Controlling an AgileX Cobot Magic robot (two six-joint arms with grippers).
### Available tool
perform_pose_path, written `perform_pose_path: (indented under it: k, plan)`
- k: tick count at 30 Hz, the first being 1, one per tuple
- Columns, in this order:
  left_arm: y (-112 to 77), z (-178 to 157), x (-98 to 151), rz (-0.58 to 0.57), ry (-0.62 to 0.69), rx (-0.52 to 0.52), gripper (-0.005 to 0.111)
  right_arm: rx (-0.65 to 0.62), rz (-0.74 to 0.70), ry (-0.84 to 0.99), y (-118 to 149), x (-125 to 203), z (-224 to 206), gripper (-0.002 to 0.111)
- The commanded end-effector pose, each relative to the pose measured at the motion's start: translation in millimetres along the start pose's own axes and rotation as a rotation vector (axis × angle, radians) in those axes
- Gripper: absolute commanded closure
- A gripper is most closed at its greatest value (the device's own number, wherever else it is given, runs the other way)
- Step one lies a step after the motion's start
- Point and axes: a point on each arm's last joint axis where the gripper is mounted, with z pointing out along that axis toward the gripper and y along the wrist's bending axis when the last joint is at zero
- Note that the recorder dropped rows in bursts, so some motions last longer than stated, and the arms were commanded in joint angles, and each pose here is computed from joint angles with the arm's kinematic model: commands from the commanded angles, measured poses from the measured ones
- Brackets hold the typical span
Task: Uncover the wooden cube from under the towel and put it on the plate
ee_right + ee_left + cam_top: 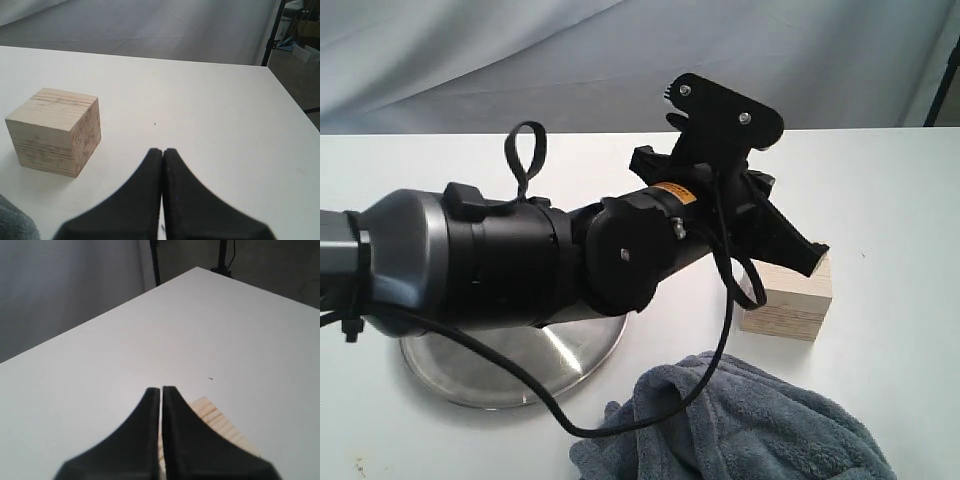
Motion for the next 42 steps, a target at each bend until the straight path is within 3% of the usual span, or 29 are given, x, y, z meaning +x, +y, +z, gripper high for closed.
perform_pose_path:
  k: [1,3,7,14,18,22,27,37,38,39,40,41,42]
  plan:
    - [-1.9,2,-6,-0.066,-0.07,0.025,0.106,0.0,-0.006,-0.006,0,1,0,0.108]
    - [-4.4,1,-8,-0.094,-0.089,0.055,0.106,0.0,-0.006,-0.006,0,1,0,0.108]
    - [-11.0,1,-9,-0.006,-0.114,0.122,0.106,0.0,-0.006,-0.006,0,1,0,0.108]
    - [-11.9,2,-8,-0.094,-0.106,0.136,0.106,0.0,-0.006,-0.006,0,1,0,0.108]
    - [-16.4,12,8,-0.218,-0.048,0.144,0.107,0.0,-0.006,-0.006,0,1,0,0.108]
    - [-24.4,30,30,-0.214,0.034,0.145,0.107,0.0,-0.006,-0.006,0,1,0,0.108]
    - [-35.0,58,36,-0.221,0.141,0.166,0.107,0.0,-0.006,-0.006,0,1,0,0.108]
    - [-43.7,66,22,0.116,0.215,0.243,0.107,0.0,-0.006,-0.006,0,1,0,0.108]
    - [-43.4,65,23,0.178,0.233,0.25,0.107,0.0,-0.006,-0.006,0,1,0,0.108]
    - [-39.6,62,25,0.407,0.27,0.265,0.107,0.0,-0.006,-0.006,0,1,0,0.108]
    - [-36.3,60,27,0.514,0.302,0.267,0.107,0.0,-0.006,-0.006,0,1,0,0.108]
    - [-25.9,59,27,0.609,0.387,0.246,0.107,0.0,-0.006,-0.006,0,1,0,0.108]
    - [-18.2,60,25,0.624,0.426,0.23,0.107,0.0,-0.006,-0.006,0,1,0,0.108]
